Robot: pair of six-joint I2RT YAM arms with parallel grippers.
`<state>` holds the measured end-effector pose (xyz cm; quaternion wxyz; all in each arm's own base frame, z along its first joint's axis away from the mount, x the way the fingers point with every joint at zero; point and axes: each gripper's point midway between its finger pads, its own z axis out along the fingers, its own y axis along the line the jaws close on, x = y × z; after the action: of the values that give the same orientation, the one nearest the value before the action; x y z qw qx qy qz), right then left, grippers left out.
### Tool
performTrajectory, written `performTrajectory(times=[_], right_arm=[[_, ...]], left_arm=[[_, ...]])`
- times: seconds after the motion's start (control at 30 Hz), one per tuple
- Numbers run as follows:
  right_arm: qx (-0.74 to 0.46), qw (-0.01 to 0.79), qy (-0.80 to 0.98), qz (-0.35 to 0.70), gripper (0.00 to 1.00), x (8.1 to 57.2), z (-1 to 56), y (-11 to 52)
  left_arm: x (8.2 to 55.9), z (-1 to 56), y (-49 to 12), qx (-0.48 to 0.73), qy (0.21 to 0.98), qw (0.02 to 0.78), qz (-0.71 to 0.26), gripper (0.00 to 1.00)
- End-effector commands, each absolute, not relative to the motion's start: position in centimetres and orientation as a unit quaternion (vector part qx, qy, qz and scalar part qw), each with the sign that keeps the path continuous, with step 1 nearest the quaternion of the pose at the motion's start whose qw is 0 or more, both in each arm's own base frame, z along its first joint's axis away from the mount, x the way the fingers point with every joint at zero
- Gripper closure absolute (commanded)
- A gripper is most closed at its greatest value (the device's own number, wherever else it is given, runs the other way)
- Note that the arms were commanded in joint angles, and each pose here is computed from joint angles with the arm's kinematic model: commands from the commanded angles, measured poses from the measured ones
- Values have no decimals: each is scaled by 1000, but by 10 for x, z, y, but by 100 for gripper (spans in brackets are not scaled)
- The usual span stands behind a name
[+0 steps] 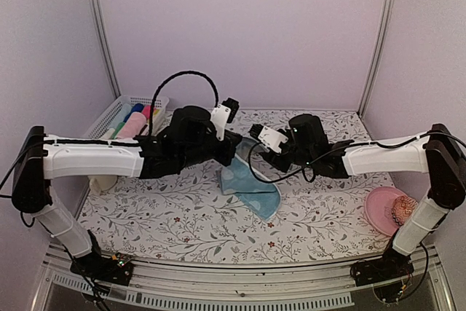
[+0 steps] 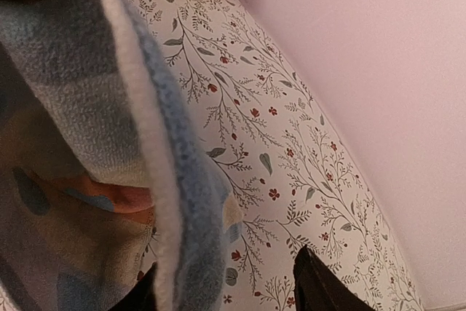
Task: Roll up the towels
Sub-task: Pick up the towel from the center of the board.
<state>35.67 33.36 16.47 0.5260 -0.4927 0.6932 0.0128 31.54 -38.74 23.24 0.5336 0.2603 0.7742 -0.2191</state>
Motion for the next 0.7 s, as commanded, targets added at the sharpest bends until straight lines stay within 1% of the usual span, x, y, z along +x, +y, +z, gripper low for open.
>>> performTrajectory(times=[0.0, 0.17, 0.47, 0.57, 0.67], right_arm=[[-499, 558, 663, 17, 49, 349, 193, 330], [-508, 561, 653, 19, 52, 343, 196, 328], [-532, 530, 660, 26, 56, 343, 173, 330], [-533, 521, 666, 38, 62, 345, 171, 328], [-536, 515, 667, 45, 73, 344, 169, 329]], left_arm=[[328, 222, -383, 248, 787, 526, -209, 100], [338, 217, -373, 236, 795, 522, -199, 100], [345, 213, -365, 227, 799, 520, -200, 100], [345, 213, -362, 226, 798, 521, -200, 100], [344, 212, -362, 226, 798, 520, -204, 100]])
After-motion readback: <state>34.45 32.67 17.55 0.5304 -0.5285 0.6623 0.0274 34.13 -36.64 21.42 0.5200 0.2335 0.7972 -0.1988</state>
